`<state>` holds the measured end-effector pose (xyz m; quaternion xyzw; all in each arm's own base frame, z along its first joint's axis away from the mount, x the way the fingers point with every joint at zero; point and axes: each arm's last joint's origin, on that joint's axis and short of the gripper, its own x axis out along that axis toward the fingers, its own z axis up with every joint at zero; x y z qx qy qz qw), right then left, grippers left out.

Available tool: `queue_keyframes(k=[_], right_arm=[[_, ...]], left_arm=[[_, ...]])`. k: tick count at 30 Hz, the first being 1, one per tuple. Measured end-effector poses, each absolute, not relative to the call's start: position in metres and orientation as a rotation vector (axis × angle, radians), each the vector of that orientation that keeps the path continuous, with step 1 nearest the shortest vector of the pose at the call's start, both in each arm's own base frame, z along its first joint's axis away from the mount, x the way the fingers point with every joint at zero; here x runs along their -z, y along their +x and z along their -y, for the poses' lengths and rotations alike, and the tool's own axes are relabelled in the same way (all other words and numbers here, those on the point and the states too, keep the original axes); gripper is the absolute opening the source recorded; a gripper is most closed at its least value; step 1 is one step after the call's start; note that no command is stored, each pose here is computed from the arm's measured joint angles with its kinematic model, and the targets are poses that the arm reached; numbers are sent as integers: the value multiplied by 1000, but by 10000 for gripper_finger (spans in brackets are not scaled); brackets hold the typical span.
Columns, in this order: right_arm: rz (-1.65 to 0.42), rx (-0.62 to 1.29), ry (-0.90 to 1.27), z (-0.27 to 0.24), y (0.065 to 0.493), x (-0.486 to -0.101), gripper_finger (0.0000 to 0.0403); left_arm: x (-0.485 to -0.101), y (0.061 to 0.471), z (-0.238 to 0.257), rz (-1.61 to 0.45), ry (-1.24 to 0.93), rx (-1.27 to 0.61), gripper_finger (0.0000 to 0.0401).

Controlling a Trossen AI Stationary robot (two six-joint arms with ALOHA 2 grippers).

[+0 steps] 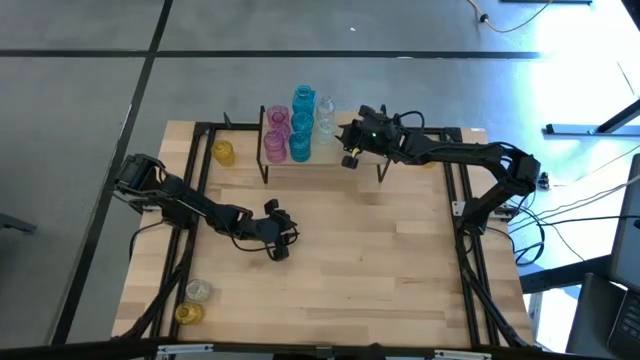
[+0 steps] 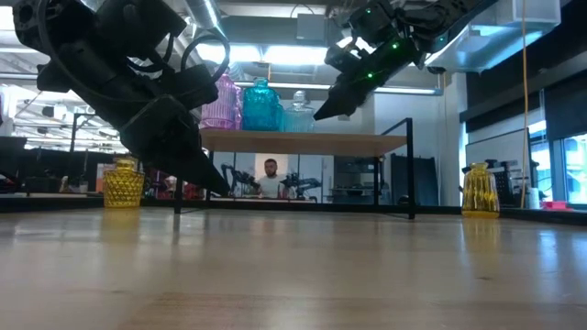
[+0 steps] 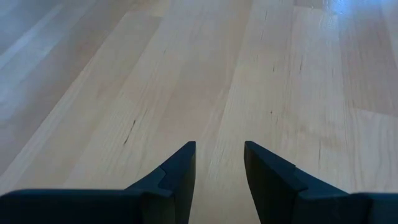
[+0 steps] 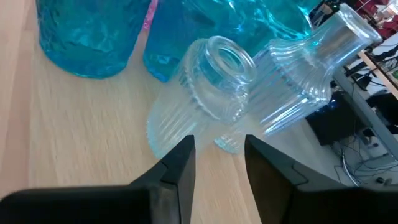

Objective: Sort vases onto shelf
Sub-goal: Put the top transparent flower vase on the shelf aligned with the other transparent flower vase

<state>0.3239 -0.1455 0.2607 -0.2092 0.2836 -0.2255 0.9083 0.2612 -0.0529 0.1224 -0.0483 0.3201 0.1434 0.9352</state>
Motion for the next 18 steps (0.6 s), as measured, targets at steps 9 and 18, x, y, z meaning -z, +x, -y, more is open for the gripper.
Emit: queue_keyframes(k=[9, 18], right_arm=[[-623, 420, -399, 140, 324, -256, 124], [-586, 232, -311, 132, 326, -253, 124]], left_arm=[[-122, 261, 53, -654, -99, -293, 130], [-122, 261, 53, -654, -99, -295, 130]])
